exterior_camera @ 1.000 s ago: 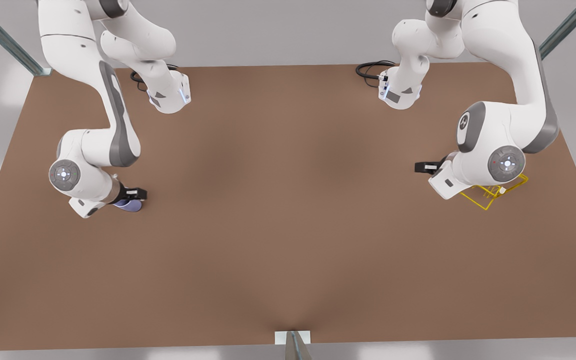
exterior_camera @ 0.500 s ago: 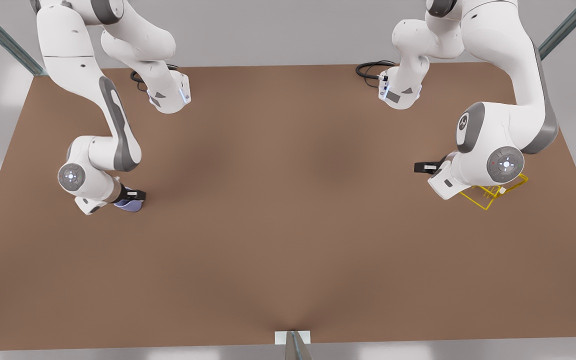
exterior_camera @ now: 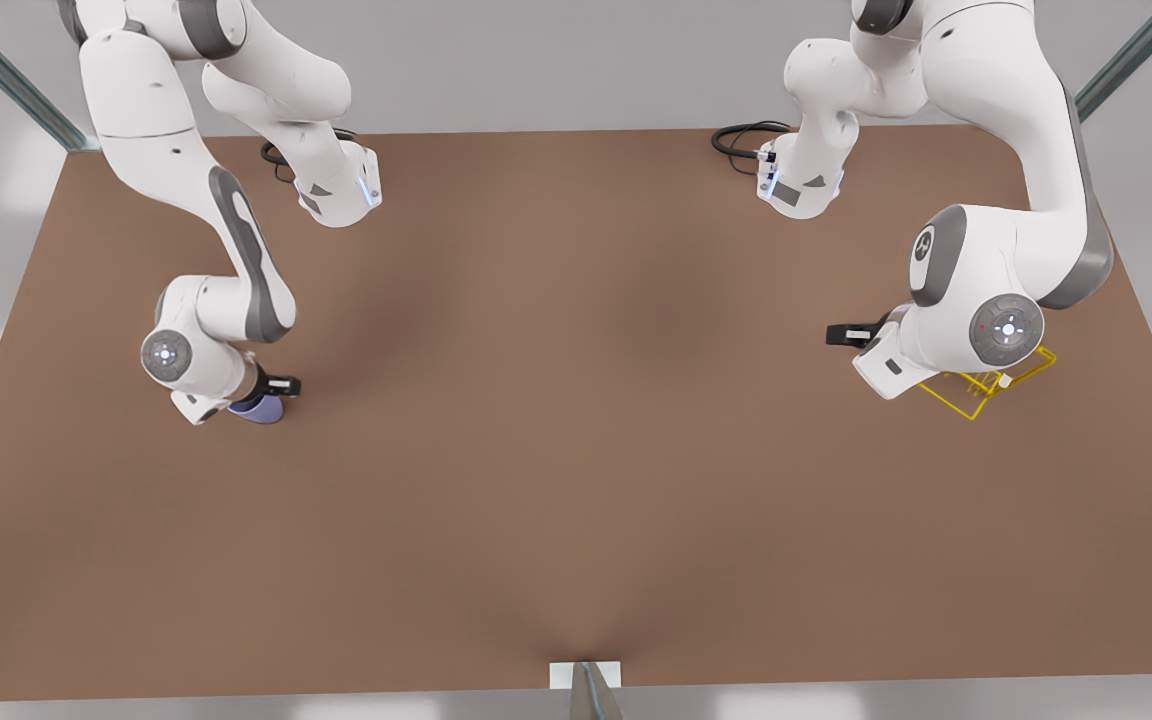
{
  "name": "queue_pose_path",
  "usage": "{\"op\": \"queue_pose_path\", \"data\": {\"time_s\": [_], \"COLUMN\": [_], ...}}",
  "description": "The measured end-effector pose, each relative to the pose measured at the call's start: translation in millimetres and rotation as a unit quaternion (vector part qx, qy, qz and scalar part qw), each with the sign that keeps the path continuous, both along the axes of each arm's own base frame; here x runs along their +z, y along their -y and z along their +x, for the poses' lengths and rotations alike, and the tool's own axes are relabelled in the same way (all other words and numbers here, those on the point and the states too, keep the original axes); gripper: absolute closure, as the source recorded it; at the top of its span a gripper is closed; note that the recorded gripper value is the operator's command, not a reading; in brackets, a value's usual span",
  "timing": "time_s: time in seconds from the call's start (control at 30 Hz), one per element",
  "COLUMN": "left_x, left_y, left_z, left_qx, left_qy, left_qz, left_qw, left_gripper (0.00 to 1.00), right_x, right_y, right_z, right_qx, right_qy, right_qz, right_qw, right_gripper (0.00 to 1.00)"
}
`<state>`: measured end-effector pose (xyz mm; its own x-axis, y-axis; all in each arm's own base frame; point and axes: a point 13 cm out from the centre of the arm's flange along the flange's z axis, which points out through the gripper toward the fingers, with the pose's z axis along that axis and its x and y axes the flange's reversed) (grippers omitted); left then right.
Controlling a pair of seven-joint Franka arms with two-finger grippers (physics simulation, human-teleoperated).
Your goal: Place the cup on the cup holder
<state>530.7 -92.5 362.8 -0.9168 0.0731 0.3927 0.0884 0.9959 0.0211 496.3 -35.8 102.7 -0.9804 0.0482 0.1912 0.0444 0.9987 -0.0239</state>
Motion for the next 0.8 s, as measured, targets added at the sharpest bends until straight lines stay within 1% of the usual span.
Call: {"op": "queue_pose_path", "data": {"time_s": [0.07, 0.4, 0.43, 0.5, 0.53, 0.63, 0.73, 0.8], "left_x": [0, 0, 0, 1, 2, 7, 17, 20], "left_y": [0, 0, 0, 1, 1, 2, 5, 6], "left_z": [0, 0, -1, -2, -3, -4, -5, -6], "left_qx": [0.000, 0.000, 0.000, -0.001, -0.001, -0.002, -0.004, -0.006], "left_qy": [0.000, -0.001, -0.001, -0.002, -0.003, -0.001, 0.007, 0.009], "left_qz": [0.000, 0.000, 0.000, 0.000, 0.000, -0.001, -0.004, -0.005], "left_qw": [1.000, 1.000, 1.000, 1.000, 1.000, 1.000, 1.000, 1.000], "left_gripper": [0.00, 0.00, 0.00, 0.00, 0.00, 0.00, 0.00, 0.00], "right_x": [-3, 0, 8, 35, 49, 84, 112, 122], "right_y": [1, 8, 5, -13, -27, -80, -143, -199], "right_z": [4, 15, 19, 37, 46, 60, 70, 72], "right_qx": [-0.001, -0.007, -0.004, 0.011, 0.015, 0.021, 0.003, -0.010], "right_qy": [0.005, 0.028, 0.033, 0.049, 0.055, 0.057, 0.045, 0.026], "right_qz": [0.000, 0.001, 0.002, 0.005, 0.011, 0.044, 0.099, 0.148], "right_qw": [1.000, 1.000, 0.999, 0.999, 0.998, 0.997, 0.994, 0.989], "right_gripper": [0.79, 0.79, 0.79, 0.79, 0.79, 0.79, 0.79, 0.79]}}
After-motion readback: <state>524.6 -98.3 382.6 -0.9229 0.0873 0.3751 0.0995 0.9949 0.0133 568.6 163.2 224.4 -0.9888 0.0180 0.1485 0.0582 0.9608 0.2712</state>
